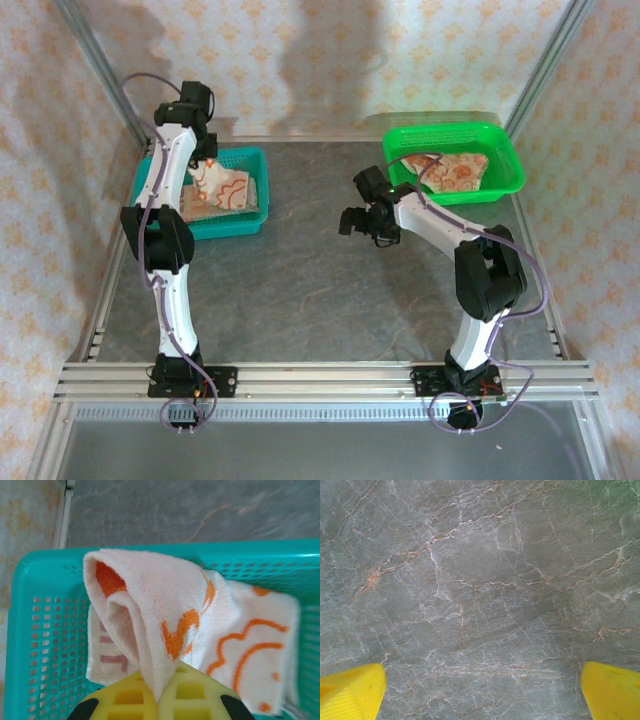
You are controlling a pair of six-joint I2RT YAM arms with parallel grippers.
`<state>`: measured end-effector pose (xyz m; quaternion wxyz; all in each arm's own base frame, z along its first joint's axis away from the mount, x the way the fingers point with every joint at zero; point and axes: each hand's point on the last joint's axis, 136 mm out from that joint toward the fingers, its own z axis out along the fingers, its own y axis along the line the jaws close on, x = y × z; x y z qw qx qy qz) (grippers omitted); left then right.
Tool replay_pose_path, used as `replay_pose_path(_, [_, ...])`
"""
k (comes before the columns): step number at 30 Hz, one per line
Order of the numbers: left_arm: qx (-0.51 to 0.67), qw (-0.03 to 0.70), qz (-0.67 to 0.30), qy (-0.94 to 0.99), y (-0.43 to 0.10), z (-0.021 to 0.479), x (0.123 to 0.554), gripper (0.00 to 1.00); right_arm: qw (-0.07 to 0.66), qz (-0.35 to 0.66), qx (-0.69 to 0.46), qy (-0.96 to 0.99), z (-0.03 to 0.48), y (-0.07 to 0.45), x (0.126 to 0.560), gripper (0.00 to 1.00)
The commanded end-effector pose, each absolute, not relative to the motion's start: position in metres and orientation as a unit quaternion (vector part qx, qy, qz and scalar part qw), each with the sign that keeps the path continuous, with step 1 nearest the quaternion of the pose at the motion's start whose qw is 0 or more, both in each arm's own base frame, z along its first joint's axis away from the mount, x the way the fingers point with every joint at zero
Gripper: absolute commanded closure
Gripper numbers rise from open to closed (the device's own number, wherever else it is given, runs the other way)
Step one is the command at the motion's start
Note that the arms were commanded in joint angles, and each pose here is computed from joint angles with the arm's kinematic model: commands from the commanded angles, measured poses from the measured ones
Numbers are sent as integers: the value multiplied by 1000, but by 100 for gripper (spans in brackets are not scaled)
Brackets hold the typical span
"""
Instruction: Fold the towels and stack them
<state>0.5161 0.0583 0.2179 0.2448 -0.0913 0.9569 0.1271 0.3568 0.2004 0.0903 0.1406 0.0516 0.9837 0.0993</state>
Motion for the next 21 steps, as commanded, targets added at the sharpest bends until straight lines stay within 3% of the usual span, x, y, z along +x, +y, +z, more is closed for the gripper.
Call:
replay_pose_path(1, [-97,320,67,940,19,297,499,100,138,98,48,984,90,202,357,1])
replay_pose_path(5, [-96,357,-24,929,-20,329,497,100,138,99,50,984,89,201,355,1])
replay_pose_path(13, [-86,398,-121,905,-77,368,491,100,139,97,57,984,87,196,349,1])
replay_pose_path(21, [-81,376,-176,906,-120,353,496,100,136,96,63,984,82,194,344,1])
